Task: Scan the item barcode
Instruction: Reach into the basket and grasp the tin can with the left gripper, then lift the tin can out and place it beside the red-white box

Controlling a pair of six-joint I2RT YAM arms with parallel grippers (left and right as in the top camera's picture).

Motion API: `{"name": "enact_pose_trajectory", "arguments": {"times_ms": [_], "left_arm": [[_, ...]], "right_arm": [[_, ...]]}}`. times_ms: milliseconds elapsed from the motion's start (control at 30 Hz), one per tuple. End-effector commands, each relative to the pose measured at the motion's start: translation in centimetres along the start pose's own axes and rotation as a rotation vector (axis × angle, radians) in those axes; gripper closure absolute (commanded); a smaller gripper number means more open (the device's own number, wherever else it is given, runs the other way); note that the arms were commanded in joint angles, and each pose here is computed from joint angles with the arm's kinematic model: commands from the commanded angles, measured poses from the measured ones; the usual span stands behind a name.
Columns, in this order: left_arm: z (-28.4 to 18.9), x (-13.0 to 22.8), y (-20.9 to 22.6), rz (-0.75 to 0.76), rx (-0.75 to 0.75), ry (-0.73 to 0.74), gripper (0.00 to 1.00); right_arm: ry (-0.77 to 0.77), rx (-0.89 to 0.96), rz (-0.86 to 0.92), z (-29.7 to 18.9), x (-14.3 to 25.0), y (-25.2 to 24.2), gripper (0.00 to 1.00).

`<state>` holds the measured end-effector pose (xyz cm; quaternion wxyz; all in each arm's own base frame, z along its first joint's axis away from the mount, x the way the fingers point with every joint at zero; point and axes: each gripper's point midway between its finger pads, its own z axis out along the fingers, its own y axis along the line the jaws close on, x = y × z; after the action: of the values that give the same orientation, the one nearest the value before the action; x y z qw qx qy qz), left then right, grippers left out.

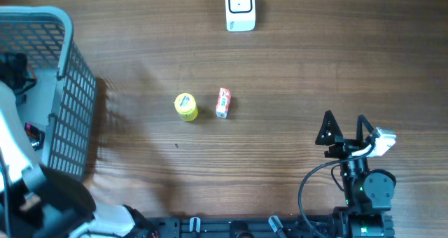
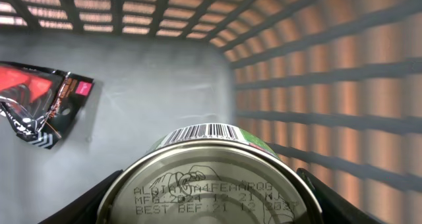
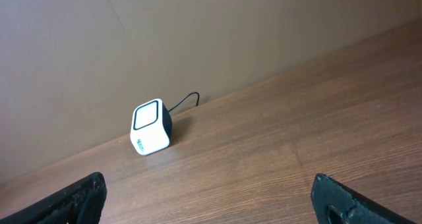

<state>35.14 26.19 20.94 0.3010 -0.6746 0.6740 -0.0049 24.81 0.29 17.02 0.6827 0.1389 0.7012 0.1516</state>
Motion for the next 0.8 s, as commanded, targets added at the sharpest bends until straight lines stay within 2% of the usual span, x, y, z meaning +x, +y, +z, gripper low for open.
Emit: {"name": "enact_pose_trajectory", "arguments": {"times_ms": [0,100,167,233,333,433,533,633,767], "left_arm": [[-6.6,-0.9,-1.6,-0.009,0.156,-0.043,0.44],[-11.0,0.2,-3.2,-0.006,0.305,-0.001,0.44],[-13.7,2.2,-5.0,0.002,0.424,0.068,0.44],[-16.0,5.3,-7.4,0.058,0.536,0.152,0.43],[-18.0,10.5,-10.0,0.138,0.614,0.248,0.41],[-21.2,17.1,-13.2,0.281,0.735,0.321,0.41],[-23.3,25.6,-14.6,0.436,0.772,0.364,0.39],[-23.5,34.1,-14.3,0.586,0.752,0.395,0.37],[-19.9,46.9,-11.1,0.82,0.638,0.445,0.36]], "right_arm": [[0.001,-0.014,-0.019,0.0,0.0,0.3,0.0],[0.001,-0.014,-0.018,0.0,0.0,0.3,0.0],[0.001,-0.014,-0.018,0.0,0.0,0.3,0.0],[0.001,-0.014,-0.019,0.0,0.0,0.3,0.0],[0.001,-0.014,-0.019,0.0,0.0,0.3,0.0],[0.001,-0.014,-0.019,0.0,0.0,0.3,0.0],[0.001,-0.014,-0.018,0.0,0.0,0.3,0.0],[0.001,-0.014,-0.019,0.0,0.0,0.3,0.0],[0.001,-0.014,-0.019,0.0,0.0,0.3,0.0]]}}
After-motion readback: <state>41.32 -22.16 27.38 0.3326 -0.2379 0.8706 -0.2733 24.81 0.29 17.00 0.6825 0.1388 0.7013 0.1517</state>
